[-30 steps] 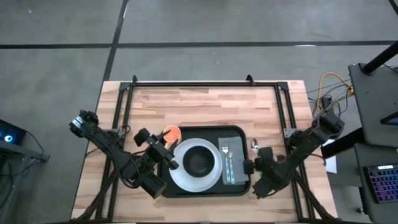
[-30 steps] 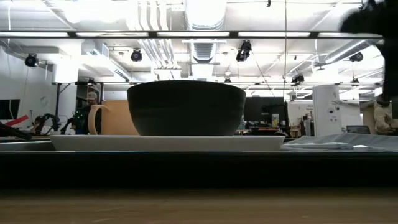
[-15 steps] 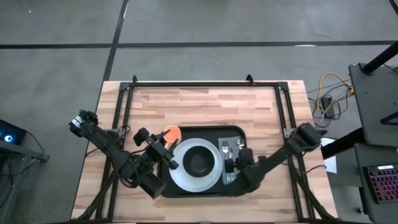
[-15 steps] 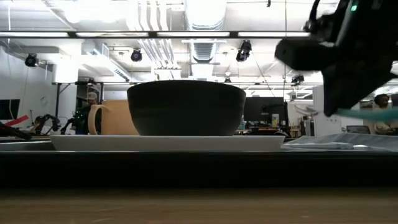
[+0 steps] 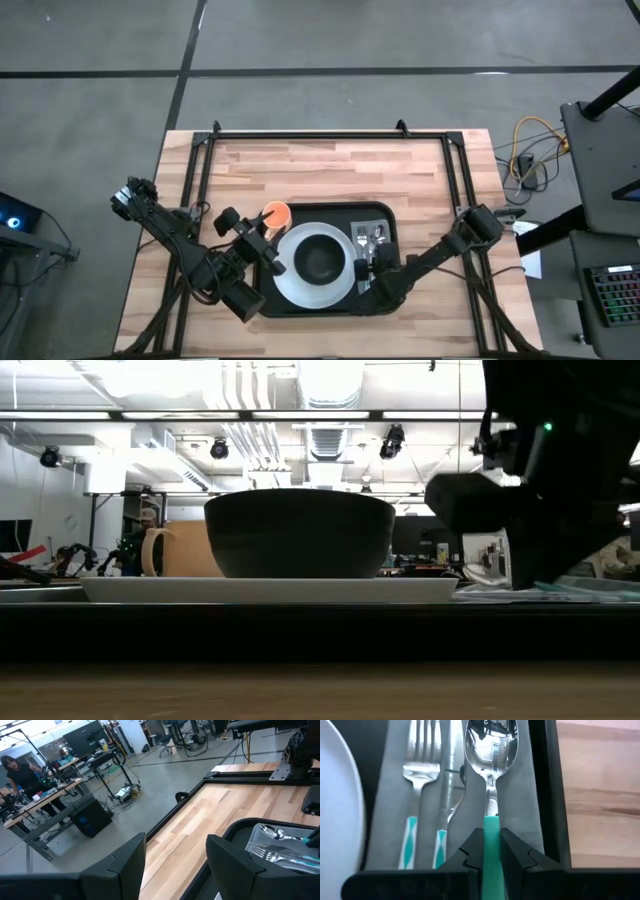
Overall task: Set up tray
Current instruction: Put the green spoon to the right of the green knife on the gray napkin, then return to Home Position
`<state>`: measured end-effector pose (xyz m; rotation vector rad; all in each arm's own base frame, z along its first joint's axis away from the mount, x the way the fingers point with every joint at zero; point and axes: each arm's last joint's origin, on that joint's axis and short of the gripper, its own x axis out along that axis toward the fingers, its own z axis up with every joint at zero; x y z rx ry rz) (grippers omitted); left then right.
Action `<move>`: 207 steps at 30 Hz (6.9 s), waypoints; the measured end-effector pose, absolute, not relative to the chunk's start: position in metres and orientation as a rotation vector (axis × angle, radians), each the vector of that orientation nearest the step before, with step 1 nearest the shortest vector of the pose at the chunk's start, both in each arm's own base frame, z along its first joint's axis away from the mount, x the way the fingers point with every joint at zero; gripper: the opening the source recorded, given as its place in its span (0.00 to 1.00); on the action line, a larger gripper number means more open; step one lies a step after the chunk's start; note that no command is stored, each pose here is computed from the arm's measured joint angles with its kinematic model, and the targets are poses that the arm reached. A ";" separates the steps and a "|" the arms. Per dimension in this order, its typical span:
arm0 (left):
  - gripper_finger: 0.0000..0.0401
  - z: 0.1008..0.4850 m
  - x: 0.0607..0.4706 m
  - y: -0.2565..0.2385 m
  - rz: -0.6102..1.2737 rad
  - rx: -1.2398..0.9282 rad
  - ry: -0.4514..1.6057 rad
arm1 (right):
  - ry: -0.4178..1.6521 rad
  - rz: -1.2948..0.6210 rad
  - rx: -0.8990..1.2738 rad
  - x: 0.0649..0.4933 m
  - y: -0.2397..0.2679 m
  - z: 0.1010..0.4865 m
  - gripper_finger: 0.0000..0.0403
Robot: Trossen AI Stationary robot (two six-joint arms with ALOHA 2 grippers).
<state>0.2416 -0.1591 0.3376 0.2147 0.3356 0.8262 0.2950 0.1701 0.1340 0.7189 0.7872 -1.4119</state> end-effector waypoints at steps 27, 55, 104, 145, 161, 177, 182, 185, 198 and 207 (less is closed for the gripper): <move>0.47 0.338 0.242 -0.159 0.823 0.231 0.345 | 0.827 -1.282 0.707 0.306 0.176 0.159 0.38; 0.47 0.342 0.250 -0.079 1.061 0.456 0.465 | 0.137 -0.737 0.098 0.143 0.123 0.249 0.39; 0.47 0.196 0.097 -0.059 -0.157 -0.040 -0.128 | 0.184 -0.463 0.059 0.113 0.147 0.233 0.19; 0.47 0.188 0.095 -0.055 -0.078 -0.050 -0.123 | -0.028 0.440 -0.014 0.111 0.143 0.219 0.21; 0.47 0.188 0.095 -0.055 -0.077 -0.044 -0.120 | -0.037 0.539 0.053 0.105 0.106 0.195 0.18; 0.47 0.188 0.095 -0.055 -0.076 -0.047 -0.120 | -0.097 0.534 0.064 0.090 0.089 0.180 0.21; 0.47 0.187 0.095 -0.050 0.071 -0.151 -0.114 | -0.147 0.529 0.096 0.087 0.085 0.185 0.21; 0.47 0.181 0.094 -0.047 0.185 -0.159 -0.101 | -0.166 0.488 0.113 0.086 0.081 0.188 0.19; 0.47 0.178 0.095 -0.048 0.165 -0.151 -0.081 | -0.136 0.342 0.087 0.083 0.072 0.184 0.18; 0.47 0.177 0.093 -0.046 0.204 -0.145 -0.077 | -0.060 0.117 0.137 0.085 0.065 0.177 0.21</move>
